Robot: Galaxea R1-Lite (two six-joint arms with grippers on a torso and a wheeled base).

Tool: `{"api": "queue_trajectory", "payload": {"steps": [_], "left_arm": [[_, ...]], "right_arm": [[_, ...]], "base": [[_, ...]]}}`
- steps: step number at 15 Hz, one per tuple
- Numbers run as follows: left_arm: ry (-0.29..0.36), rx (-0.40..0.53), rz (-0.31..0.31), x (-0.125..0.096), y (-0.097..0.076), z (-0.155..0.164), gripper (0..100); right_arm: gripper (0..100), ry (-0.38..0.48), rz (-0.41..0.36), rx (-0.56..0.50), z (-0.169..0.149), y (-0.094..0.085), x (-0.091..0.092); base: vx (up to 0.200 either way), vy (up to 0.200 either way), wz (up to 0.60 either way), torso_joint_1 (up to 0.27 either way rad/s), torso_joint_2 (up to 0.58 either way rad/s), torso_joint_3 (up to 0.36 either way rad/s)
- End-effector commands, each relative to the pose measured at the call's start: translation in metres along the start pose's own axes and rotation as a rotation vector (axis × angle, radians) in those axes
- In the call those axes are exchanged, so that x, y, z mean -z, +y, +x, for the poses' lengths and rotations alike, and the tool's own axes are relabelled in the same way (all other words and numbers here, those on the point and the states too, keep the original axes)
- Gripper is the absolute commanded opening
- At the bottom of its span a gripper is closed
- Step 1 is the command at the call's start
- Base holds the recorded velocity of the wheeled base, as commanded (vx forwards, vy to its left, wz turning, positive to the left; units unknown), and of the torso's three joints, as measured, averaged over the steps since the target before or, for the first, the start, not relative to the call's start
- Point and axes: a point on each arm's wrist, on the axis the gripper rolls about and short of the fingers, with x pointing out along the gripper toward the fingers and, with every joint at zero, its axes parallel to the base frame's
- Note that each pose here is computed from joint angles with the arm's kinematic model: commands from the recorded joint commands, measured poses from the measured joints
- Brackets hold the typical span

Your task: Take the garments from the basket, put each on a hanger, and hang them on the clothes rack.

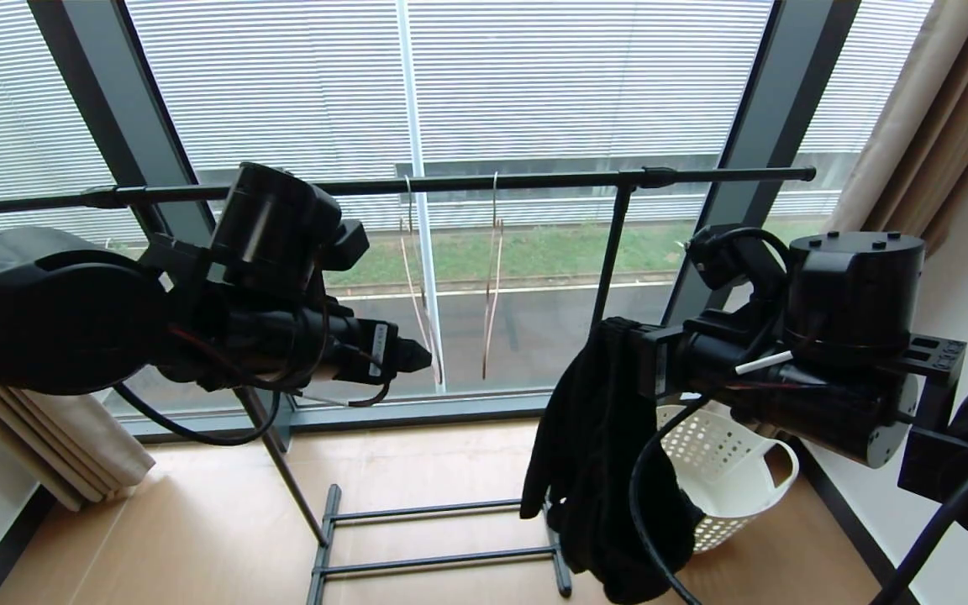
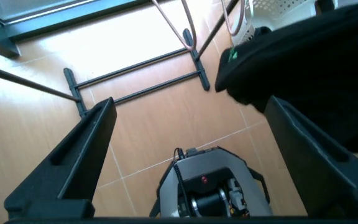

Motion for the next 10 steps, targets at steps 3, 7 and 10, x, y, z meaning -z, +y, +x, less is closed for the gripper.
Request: {"api": "queue_trajectory", "payload": {"steps": [3, 7, 10], "left_arm": [[0.022, -0.020, -0.012, -0.003, 0.002, 0.022, 100], [0.022, -0.019, -0.012, -0.004, 0.000, 0.026, 100], [0.005, -0.033, -0.015, -0.005, -0.001, 0.035, 100]], "right_arm": [[0, -0.019, 0.003, 0.008, -0.004, -0.003, -0.004], [0, -0.021, 0.003, 0.010, -0.005, -0.004, -0.004], [0, -0.027, 0.004, 0.021, -0.006, -0.007, -0.006]], "base": [[0.000, 0.000, 0.00, 0.000, 0.00, 0.000], [0.150, 0.000, 0.00, -0.004, 0.00, 0.003], [0.000, 0.000, 0.00, 0.000, 0.00, 0.000]]}}
